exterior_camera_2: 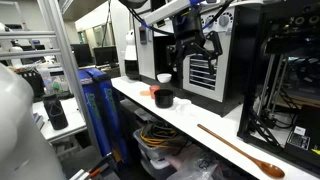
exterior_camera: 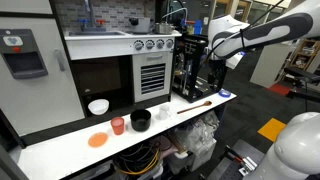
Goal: Pour the contents of the white cup into the bowl
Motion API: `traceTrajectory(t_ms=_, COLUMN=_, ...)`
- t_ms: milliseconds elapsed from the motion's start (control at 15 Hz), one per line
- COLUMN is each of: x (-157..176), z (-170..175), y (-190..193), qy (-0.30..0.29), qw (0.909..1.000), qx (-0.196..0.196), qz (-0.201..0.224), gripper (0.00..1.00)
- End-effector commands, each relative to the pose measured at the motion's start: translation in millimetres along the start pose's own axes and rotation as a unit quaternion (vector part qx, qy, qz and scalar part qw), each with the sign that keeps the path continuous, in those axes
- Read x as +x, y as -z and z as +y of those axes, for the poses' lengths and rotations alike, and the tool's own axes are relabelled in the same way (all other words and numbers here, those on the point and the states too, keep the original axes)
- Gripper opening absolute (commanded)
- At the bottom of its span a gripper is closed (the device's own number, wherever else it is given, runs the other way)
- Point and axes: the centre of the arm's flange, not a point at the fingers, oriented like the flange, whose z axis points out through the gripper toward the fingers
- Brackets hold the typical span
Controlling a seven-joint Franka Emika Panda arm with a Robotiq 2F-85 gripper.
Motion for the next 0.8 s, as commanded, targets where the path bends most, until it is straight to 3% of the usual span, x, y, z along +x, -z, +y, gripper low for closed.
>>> traceTrajectory(t_ms=0, x=0.0, z=0.0, y=0.0, qy=0.000, qw=1.0000, qx=0.000, qz=0.000, gripper=1.00)
traceTrajectory(t_ms=733, x=8.9, z=-3.7, y=-10.3, qy=-0.001, qw=0.9999, qx=0.013, qz=0.004, gripper=1.00)
